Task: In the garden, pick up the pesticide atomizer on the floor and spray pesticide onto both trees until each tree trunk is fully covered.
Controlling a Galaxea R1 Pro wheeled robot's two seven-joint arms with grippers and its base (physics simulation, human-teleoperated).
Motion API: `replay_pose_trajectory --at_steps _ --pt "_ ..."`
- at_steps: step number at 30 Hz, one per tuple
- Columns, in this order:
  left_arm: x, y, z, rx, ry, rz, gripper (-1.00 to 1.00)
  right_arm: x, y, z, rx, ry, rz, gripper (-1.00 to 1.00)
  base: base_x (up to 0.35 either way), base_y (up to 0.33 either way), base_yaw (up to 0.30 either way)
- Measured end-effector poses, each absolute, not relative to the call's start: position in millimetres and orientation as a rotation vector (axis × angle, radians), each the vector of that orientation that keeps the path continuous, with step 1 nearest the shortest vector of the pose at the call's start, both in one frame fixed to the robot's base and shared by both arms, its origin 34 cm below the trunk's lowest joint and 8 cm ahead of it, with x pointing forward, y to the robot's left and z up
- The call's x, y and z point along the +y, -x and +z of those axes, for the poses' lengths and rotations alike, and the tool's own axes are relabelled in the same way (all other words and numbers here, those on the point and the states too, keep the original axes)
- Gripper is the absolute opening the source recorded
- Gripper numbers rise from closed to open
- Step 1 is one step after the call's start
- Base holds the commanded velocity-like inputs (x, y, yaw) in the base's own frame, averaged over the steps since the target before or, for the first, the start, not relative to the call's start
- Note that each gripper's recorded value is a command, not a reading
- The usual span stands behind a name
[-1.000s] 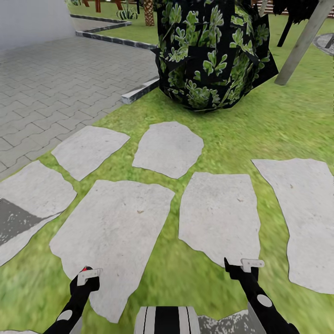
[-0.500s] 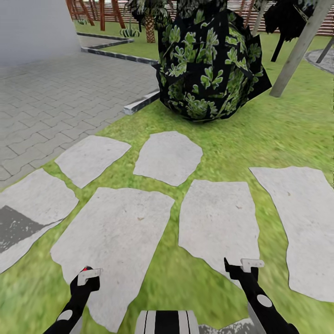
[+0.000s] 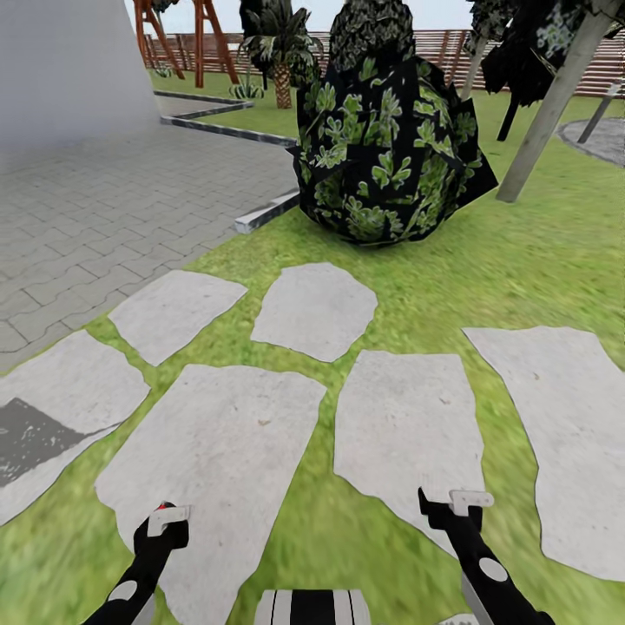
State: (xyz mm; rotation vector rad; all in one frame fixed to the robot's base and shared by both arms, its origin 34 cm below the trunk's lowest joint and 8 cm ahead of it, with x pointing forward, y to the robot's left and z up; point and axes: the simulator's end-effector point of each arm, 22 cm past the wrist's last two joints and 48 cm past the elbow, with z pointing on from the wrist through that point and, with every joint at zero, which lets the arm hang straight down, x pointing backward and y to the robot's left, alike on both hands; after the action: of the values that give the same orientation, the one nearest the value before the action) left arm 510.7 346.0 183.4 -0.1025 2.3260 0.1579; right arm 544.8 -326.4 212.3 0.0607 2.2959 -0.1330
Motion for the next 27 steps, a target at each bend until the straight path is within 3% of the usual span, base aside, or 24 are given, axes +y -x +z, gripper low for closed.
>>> replay_pose_trajectory --at_steps 27 --pt "341 -538 244 2.243 0.12 0.145 -1.0 -325 -547 258 2.216 -0.071 -0.124 1.0 0.0 0.0 -0.211"
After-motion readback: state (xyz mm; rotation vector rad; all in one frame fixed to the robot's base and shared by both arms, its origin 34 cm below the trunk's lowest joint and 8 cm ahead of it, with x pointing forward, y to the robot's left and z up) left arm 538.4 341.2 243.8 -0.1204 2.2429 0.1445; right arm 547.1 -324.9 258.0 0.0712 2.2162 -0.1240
